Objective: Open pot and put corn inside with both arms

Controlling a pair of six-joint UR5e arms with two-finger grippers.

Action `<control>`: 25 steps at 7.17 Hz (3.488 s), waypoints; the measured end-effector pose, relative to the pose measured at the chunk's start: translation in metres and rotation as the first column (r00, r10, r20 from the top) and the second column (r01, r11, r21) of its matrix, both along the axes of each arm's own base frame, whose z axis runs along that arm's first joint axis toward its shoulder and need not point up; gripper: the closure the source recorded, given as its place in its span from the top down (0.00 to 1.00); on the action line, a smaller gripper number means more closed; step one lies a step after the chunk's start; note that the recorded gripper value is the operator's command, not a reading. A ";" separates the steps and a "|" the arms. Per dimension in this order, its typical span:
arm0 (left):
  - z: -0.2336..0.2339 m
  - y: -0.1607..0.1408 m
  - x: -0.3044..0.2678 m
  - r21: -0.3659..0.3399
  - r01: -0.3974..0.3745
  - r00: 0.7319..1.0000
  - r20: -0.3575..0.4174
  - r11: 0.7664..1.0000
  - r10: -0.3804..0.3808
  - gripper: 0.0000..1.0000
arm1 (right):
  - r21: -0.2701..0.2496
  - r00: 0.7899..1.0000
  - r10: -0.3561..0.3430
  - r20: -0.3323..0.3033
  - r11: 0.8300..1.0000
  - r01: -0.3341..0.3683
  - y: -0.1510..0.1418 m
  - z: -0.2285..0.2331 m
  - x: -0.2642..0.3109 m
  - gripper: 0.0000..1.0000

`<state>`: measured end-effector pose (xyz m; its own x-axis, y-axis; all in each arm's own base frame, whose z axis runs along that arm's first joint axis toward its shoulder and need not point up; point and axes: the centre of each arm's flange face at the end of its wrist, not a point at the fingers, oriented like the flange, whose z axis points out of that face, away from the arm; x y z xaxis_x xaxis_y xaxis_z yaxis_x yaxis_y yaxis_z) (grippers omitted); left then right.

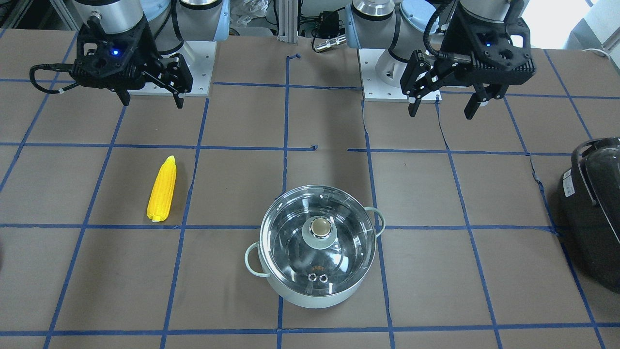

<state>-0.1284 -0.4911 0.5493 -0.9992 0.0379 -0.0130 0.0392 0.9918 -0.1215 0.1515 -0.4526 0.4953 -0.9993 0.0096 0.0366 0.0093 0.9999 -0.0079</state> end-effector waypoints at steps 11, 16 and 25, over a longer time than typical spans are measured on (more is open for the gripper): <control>-0.003 0.001 -0.002 0.006 -0.023 1.000 -0.001 1.000 0.023 1.00 | -0.001 1.000 -0.002 -0.001 1.000 0.002 -0.002 -0.002 0.000 1.00; -0.004 0.007 0.000 0.008 -0.052 0.998 0.030 0.999 0.052 1.00 | -0.001 1.000 -0.002 -0.003 1.000 0.002 -0.002 -0.002 0.000 1.00; -0.025 -0.049 -0.040 -0.087 -0.090 0.995 -0.057 0.992 0.085 0.99 | 0.001 0.999 -0.045 -0.003 0.999 0.045 -0.011 -0.004 -0.025 1.00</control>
